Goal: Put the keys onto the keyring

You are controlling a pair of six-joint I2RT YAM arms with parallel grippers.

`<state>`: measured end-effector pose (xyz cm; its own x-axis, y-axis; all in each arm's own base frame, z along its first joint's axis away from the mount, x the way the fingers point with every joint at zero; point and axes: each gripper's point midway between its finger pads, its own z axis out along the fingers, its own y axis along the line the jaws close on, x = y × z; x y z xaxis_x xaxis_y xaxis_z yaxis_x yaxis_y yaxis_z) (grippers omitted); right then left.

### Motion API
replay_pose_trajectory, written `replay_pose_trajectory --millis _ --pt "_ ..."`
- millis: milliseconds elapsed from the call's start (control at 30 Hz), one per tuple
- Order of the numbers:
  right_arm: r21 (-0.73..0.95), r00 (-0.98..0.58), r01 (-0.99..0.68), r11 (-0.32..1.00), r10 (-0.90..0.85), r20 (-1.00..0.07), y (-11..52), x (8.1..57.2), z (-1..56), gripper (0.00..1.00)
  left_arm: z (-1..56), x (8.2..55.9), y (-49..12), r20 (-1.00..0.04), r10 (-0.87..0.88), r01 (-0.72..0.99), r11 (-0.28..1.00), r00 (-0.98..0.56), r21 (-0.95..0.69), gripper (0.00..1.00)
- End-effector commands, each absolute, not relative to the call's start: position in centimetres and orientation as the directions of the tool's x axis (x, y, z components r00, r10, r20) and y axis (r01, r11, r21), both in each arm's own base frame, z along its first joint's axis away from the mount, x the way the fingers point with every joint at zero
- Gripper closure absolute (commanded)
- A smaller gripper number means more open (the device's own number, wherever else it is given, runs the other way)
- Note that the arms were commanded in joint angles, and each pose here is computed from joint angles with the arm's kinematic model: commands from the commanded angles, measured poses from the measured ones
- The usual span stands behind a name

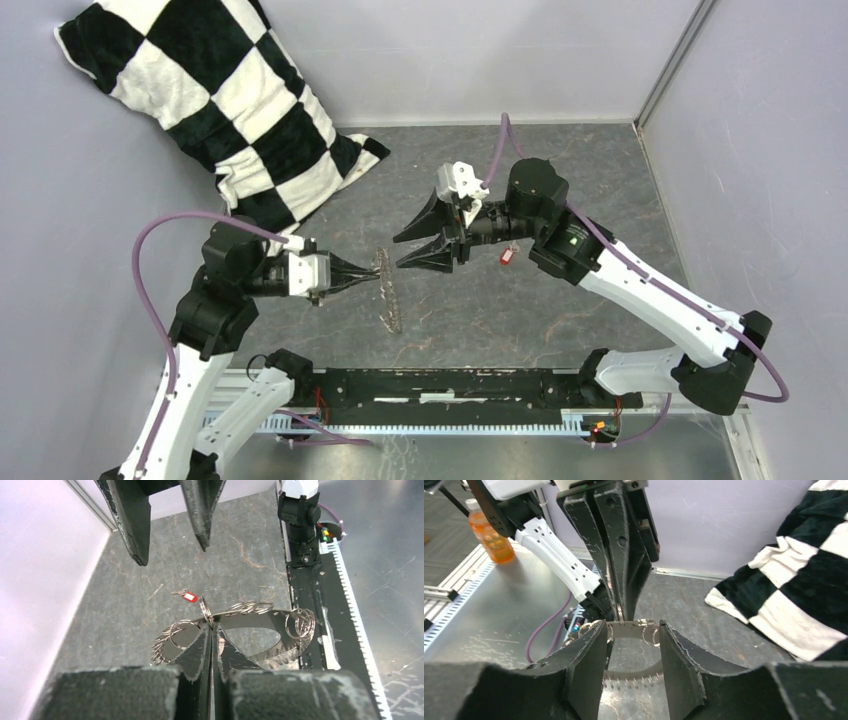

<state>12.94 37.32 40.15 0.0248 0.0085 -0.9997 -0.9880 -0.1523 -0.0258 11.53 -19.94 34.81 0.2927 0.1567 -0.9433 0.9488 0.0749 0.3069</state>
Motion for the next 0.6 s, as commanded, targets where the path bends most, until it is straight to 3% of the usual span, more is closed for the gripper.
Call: replay_pose_trajectory --millis 0,233,567 --pt "-0.125 0.127 -0.989 -0.082 -0.021 -0.992 36.5 14.0 40.4 0.51 35.6 10.7 -19.7 -0.855 0.138 0.862 0.010 0.500 0.506 0.98" --pt "-0.146 0.153 -0.981 -0.130 -0.046 -0.987 38.1 12.9 38.6 0.51 35.1 11.6 -19.7 -0.781 0.164 0.794 -0.024 0.602 0.607 0.98" --pt "-0.189 0.196 -0.977 -0.095 -0.065 -0.978 38.7 12.8 38.1 0.59 34.3 12.6 -19.5 -0.647 0.198 0.670 -0.078 0.736 0.738 0.98"
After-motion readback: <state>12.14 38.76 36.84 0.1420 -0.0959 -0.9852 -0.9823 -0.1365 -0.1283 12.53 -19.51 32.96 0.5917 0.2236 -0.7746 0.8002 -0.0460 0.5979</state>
